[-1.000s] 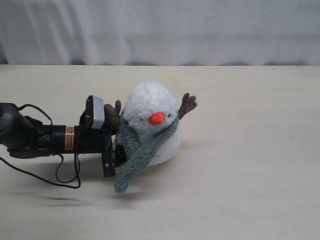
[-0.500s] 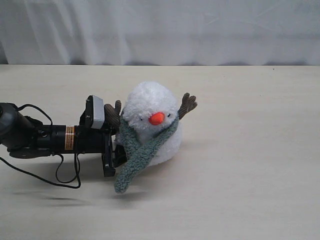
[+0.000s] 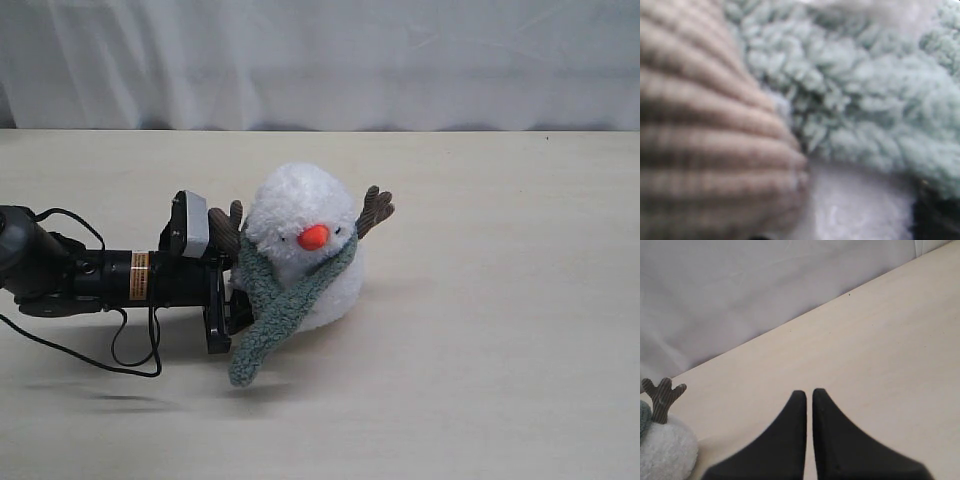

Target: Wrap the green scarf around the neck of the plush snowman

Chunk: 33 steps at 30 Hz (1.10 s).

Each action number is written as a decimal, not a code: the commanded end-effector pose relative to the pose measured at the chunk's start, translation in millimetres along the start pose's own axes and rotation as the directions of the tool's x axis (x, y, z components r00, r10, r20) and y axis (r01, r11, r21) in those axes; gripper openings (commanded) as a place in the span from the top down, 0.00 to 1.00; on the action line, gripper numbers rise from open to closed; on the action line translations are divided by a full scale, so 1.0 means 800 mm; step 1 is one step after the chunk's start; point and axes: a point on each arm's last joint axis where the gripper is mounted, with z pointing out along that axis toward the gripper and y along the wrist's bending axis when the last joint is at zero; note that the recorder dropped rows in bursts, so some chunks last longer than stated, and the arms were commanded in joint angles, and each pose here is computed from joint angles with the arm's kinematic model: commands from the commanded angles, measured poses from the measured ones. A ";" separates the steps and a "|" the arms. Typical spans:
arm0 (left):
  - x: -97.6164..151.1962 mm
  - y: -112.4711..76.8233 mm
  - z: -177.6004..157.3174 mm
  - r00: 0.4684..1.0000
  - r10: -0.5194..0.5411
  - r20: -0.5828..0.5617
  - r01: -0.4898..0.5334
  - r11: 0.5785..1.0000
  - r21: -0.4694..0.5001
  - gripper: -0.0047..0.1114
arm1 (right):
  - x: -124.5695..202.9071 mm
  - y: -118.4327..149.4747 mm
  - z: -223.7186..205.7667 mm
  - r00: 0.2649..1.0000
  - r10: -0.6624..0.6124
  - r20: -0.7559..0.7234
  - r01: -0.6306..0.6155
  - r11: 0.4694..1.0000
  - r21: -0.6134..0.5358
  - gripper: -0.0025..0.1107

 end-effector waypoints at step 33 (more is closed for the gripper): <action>-0.006 0.003 0.001 0.999 0.011 0.035 -0.010 1.000 -0.016 0.96 | 0.005 -0.003 0.000 0.948 -0.316 -0.039 0.316 0.948 0.016 0.94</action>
